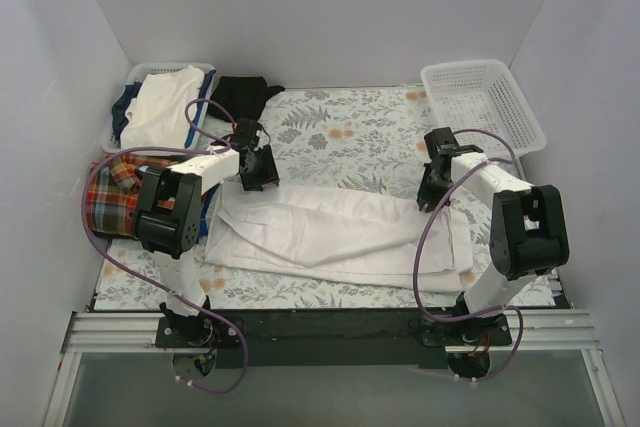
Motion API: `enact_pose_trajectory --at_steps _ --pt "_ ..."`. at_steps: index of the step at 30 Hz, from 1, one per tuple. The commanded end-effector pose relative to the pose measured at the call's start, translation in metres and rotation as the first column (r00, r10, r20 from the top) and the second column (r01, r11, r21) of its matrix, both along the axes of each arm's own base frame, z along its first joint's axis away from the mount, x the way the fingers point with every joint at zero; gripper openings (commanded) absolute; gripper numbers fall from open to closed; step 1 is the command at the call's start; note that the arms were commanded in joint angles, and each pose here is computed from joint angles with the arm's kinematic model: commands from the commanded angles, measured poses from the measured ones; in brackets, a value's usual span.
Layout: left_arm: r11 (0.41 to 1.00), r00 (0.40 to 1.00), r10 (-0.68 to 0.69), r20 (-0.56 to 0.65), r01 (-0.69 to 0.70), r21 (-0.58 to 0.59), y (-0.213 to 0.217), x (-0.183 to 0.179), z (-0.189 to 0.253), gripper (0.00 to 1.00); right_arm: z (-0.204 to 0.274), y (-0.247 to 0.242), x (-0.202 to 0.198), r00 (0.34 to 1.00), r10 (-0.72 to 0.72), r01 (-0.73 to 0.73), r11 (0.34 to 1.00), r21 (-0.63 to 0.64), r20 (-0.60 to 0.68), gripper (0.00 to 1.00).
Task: Fold and stack the long sleeve shirts
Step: Fold the shirt
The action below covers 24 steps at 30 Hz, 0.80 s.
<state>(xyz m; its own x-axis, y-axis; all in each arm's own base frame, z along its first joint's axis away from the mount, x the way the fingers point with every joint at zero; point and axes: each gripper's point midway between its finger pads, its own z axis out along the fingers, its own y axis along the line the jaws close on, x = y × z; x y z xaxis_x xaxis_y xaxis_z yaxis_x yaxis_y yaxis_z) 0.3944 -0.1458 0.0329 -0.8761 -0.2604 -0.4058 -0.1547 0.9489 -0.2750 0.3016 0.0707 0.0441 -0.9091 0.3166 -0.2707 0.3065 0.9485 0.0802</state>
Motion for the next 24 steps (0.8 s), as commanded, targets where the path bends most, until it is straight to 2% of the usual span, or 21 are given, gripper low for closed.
enact_pose_trajectory --at_steps 1,9,16,22,24 --pt "0.997 0.999 0.041 -0.006 -0.041 0.064 0.014 -0.006 -0.003 0.49 -0.006 -0.001 0.02 1.0 -0.004 0.005 1.0 -0.02 0.027 0.27" --pt "0.985 0.993 0.084 -0.086 -0.07 0.159 0.033 -0.026 -0.031 0.47 -0.036 -0.032 0.001 0.993 -0.091 0.083 0.99 -0.116 -0.07 0.24" --pt "0.979 0.99 0.097 -0.105 -0.076 0.189 0.04 -0.033 -0.035 0.45 -0.032 -0.067 -0.001 0.979 -0.199 0.188 0.967 -0.172 -0.047 0.22" --pt "0.978 0.989 0.091 -0.12 -0.067 0.196 0.042 -0.039 -0.041 0.43 -0.025 -0.065 0.009 0.982 -0.188 0.182 0.972 -0.152 -0.027 0.21" --pt "0.982 0.993 0.065 -0.094 -0.047 0.183 0.038 -0.031 -0.031 0.46 -0.013 -0.061 0.018 0.986 -0.169 0.169 0.976 -0.138 0.012 0.21"
